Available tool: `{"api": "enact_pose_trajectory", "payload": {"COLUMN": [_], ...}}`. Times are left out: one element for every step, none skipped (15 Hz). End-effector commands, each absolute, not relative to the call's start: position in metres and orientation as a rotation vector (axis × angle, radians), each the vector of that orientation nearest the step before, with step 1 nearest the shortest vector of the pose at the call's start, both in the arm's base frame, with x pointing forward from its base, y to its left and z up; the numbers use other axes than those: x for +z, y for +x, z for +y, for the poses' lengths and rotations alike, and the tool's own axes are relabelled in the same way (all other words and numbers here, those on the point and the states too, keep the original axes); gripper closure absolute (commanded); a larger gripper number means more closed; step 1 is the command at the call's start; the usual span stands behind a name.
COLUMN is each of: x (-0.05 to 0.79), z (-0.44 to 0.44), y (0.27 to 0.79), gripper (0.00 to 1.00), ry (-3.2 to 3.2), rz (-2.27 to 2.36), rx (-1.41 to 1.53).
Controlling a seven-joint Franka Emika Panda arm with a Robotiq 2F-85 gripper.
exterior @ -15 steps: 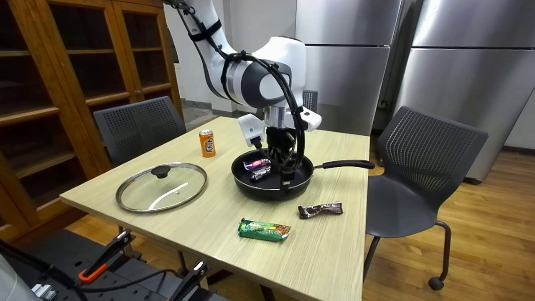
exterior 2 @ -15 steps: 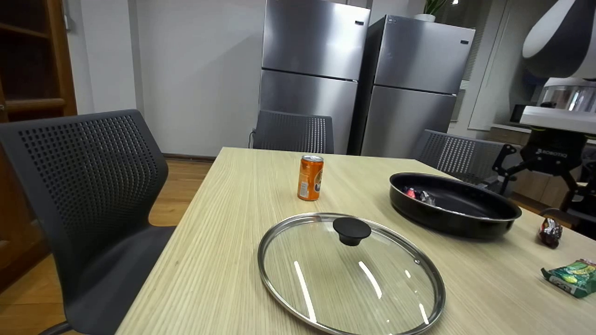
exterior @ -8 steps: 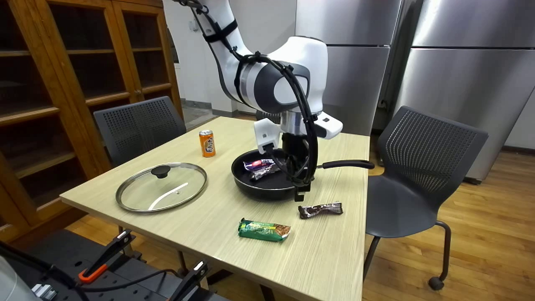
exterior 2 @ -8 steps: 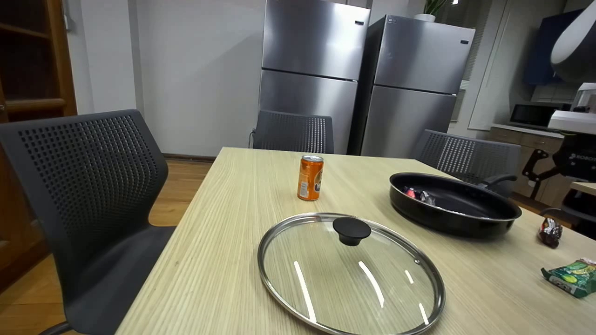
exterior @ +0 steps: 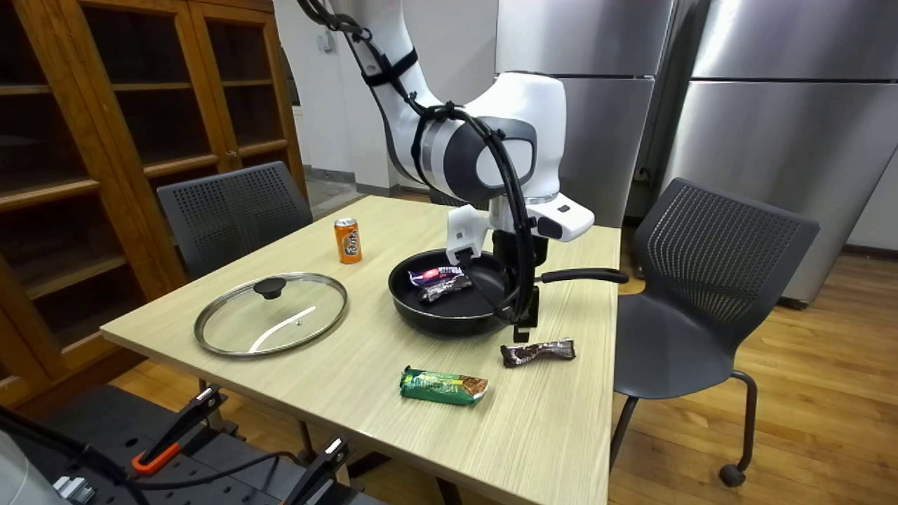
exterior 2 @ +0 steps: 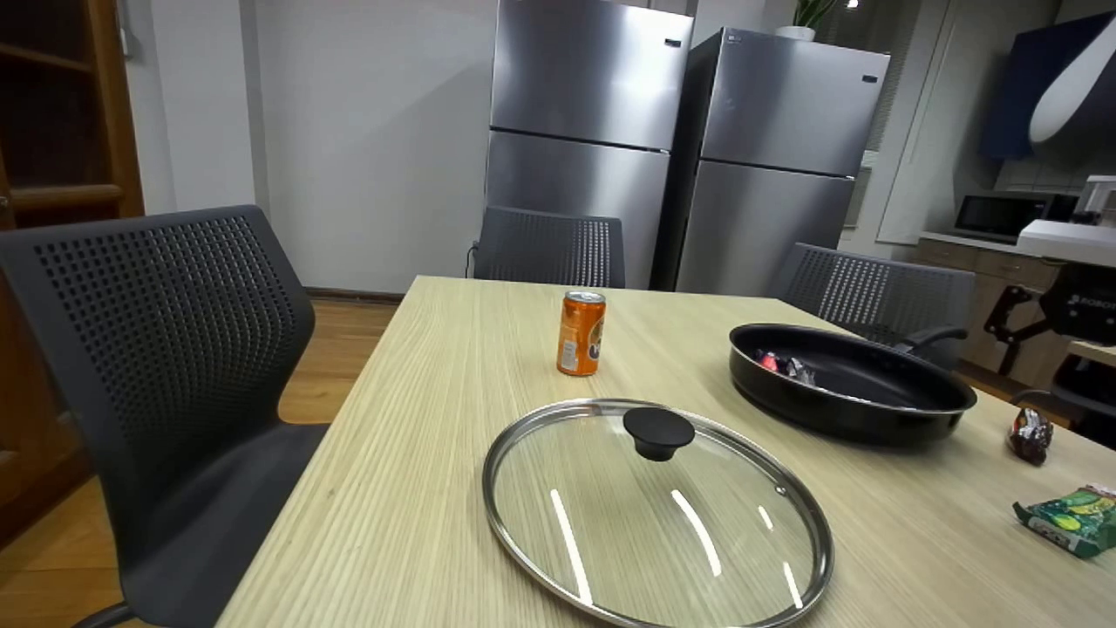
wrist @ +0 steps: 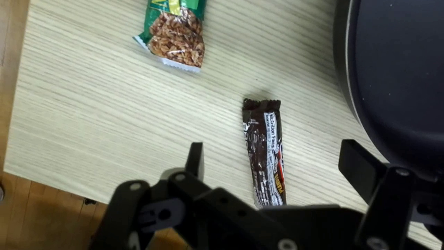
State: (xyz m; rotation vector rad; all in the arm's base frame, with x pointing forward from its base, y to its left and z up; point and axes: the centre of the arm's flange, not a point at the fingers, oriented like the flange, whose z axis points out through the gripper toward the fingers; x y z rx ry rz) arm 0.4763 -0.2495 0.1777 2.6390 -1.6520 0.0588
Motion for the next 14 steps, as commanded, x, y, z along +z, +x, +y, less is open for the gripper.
{"api": "enact_pose_trajectory", "payload": {"x": [0.167,0.163,0.160,0.156,0.153,0.150,0.147,0.142,0.139,0.136,0.133,0.130,0.128,0.126], "z": [-0.265,-0.268,-0.271,-0.275,-0.278,-0.281,-0.283,-0.285,-0.286,-0.287,-0.288,-0.288,-0.289,-0.290], "y": [0.497,0.500,0.503,0.505,0.507,0.508,0.509,0.511,0.513,0.515,0.516,0.518,0.519,0.520], "gripper": [0.00,0.00,0.00,0.00,0.00,0.00,0.00,0.00,0.00,0.00,0.00,0.00,0.00,0.00], "ry": [2.575,2.555,2.547,2.525,2.515,2.503,2.493,2.484,2.478,2.475,2.472,2.472,2.471,2.474], "rz": [-1.737,-1.752,-1.764,-1.777,-1.788,-1.795,-1.800,-1.805,-1.807,-1.810,-1.812,-1.811,-1.808,-1.807], "rx": [0.084,0.082,0.078,0.074,0.069,0.063,0.057,0.048,0.044,0.041,0.038,0.035,0.033,0.029]}}
